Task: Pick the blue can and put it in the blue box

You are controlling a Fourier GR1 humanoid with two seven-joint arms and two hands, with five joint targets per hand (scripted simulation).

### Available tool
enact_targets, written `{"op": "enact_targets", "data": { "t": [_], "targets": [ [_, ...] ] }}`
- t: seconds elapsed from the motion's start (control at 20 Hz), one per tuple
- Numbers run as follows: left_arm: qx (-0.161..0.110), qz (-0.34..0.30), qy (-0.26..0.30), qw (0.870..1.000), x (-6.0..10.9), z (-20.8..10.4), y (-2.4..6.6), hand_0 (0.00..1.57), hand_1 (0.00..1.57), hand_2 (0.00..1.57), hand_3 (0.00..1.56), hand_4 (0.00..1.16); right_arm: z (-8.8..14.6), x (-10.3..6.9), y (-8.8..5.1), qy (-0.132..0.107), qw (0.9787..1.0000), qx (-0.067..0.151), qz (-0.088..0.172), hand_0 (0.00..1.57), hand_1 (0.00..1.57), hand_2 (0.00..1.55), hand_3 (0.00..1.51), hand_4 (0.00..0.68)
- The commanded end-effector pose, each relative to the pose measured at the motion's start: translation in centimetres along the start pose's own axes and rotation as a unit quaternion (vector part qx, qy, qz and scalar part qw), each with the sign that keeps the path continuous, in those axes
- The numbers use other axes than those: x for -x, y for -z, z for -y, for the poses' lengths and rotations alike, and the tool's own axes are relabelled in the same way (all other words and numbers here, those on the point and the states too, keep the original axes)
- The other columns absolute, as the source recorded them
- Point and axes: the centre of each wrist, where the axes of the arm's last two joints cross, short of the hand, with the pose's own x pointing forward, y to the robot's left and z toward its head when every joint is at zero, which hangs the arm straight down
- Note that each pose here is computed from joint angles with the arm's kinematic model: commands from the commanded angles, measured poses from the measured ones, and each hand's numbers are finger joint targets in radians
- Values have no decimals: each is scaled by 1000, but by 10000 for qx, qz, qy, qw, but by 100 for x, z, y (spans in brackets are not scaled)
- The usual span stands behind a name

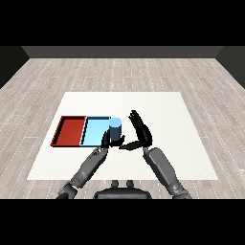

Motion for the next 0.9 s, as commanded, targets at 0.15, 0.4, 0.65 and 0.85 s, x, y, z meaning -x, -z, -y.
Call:
{"op": "enact_targets", "data": {
  "t": [0.15,0.4,0.65,0.85],
  "targets": [
    [-111,-31,289,9995,-60,35,78,1571,1571,1571,1492,1130,335,-126,-332,84,9968,635,487,0,0,0,0,0],
    [-403,-285,470,9977,66,-504,164,1571,1571,1571,1495,1136,572,-578,-465,27,9937,905,661,0,0,0,0,0],
    [-917,-684,899,9894,17,-963,415,1571,1571,1571,1493,1134,1005,-462,-614,-250,9881,1372,653,0,0,0,0,0],
    [-1244,-1339,1005,9780,37,-1402,530,1571,1571,1571,1503,1086,1053,-389,-933,-262,9891,1335,559,0,0,0,0,0]
  ]
}}
